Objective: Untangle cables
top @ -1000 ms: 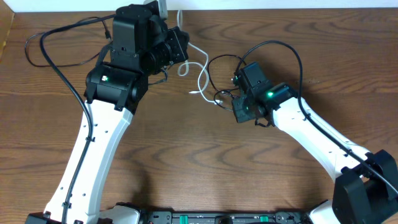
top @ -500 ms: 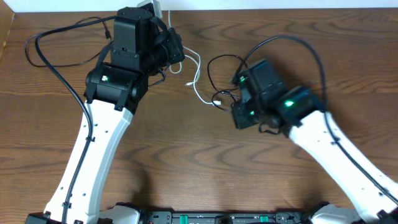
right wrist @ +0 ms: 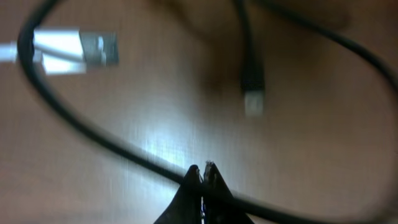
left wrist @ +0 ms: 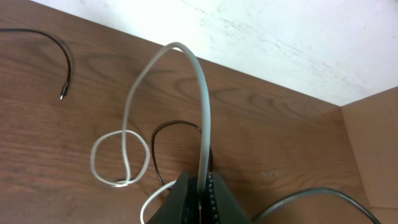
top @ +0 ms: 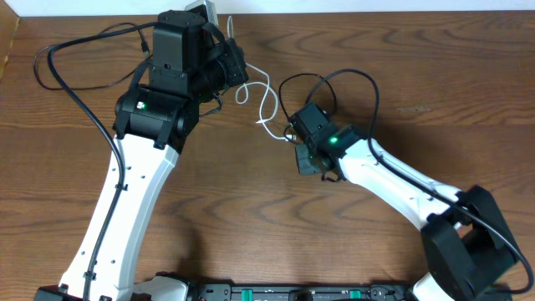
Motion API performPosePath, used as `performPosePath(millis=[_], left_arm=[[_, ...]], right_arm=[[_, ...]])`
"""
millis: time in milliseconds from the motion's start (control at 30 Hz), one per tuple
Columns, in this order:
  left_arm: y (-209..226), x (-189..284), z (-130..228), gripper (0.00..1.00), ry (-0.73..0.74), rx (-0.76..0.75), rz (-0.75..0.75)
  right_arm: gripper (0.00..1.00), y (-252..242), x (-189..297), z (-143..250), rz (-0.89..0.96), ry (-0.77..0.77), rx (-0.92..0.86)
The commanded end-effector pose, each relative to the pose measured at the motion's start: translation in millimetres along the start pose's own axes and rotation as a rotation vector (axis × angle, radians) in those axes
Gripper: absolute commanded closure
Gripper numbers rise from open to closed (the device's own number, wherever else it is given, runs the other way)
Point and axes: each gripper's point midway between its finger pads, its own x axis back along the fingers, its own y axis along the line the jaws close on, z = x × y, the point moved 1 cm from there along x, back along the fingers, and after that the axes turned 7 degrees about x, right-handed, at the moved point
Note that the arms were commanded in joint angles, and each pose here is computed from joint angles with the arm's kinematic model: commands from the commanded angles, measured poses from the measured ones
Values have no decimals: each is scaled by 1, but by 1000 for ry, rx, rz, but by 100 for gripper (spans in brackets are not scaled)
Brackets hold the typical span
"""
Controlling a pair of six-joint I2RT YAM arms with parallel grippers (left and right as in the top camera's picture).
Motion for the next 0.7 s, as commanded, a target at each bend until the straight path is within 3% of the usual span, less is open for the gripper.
performPosePath(millis=[0,200,400,667], left_arm=[[-5,3,2,92,14,-15,26],[-1,3,9,93,47,-45,13],[-21,13,16,93,92,-111,130],[-65,69,-28,93,-155,-205,295]], right_arm=[[99,-18,0,-20,71,-80,-72],[99,-44,20,-66,36,-174,-180],[99,-90,23,-82,21,-184,-303],[99,-89,21,-71,-146,-95,-316]])
